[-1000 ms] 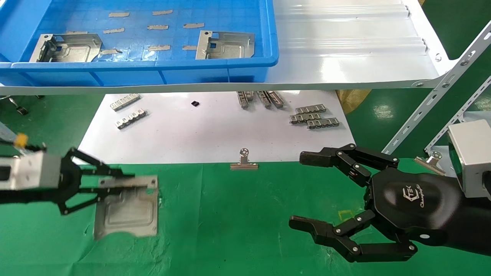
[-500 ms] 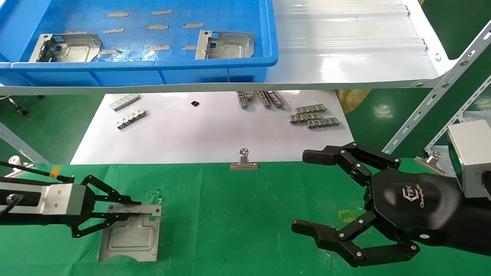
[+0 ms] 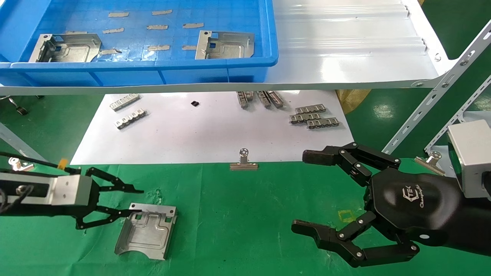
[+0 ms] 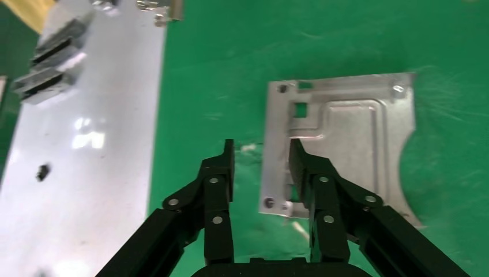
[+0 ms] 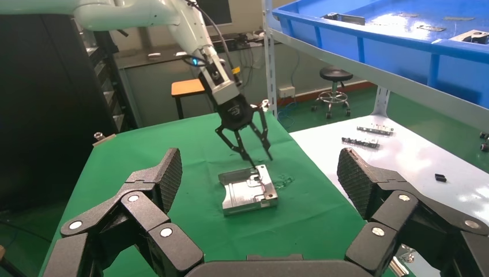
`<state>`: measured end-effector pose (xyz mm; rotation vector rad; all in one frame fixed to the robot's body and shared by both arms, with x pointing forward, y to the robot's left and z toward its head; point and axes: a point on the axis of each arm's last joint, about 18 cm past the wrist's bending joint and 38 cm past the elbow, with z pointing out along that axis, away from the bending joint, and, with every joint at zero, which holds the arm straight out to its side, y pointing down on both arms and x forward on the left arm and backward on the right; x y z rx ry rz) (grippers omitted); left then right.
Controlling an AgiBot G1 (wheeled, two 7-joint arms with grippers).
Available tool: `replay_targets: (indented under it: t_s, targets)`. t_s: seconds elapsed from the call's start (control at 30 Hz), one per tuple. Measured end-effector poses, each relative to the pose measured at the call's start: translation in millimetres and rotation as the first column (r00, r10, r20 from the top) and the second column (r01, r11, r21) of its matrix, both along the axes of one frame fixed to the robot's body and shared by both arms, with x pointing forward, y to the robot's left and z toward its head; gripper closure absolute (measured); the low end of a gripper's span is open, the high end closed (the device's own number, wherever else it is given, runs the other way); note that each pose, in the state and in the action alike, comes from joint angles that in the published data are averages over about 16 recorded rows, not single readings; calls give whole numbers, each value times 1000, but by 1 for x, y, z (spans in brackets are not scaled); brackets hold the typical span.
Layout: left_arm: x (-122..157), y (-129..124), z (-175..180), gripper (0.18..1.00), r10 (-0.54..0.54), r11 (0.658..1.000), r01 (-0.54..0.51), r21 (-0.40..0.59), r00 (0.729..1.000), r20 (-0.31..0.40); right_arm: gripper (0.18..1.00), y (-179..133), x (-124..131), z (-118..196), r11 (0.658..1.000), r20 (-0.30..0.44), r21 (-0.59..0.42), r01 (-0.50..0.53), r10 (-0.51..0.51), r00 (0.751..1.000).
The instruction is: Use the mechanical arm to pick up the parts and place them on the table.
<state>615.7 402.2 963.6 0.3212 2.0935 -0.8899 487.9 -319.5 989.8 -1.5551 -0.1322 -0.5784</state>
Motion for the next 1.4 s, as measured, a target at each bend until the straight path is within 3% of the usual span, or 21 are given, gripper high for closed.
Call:
replay_targets:
  t_s: [0.17,0.47,0.8,1.0,1.4]
  targets:
    - [-1,5,8,738,39,992,-41,-120,999,-20,178,0,0,0,1000,0,0,0,0,1000]
    - [-4,13,14,569,77,946,-96,-310,994,-71,178,0,0,0,1000,0,0,0,0,1000]
    - [-6,6,13,343,50,932,-76,-353,995,-81,178,0,0,0,1000,0,0,0,0,1000]
    - [-9,-5,14,257,8,921,-40,-387,996,-85,178,0,0,0,1000,0,0,0,0,1000]
    - [-25,-31,16,187,-96,886,41,-462,991,-94,178,0,0,0,1000,0,0,0,0,1000]
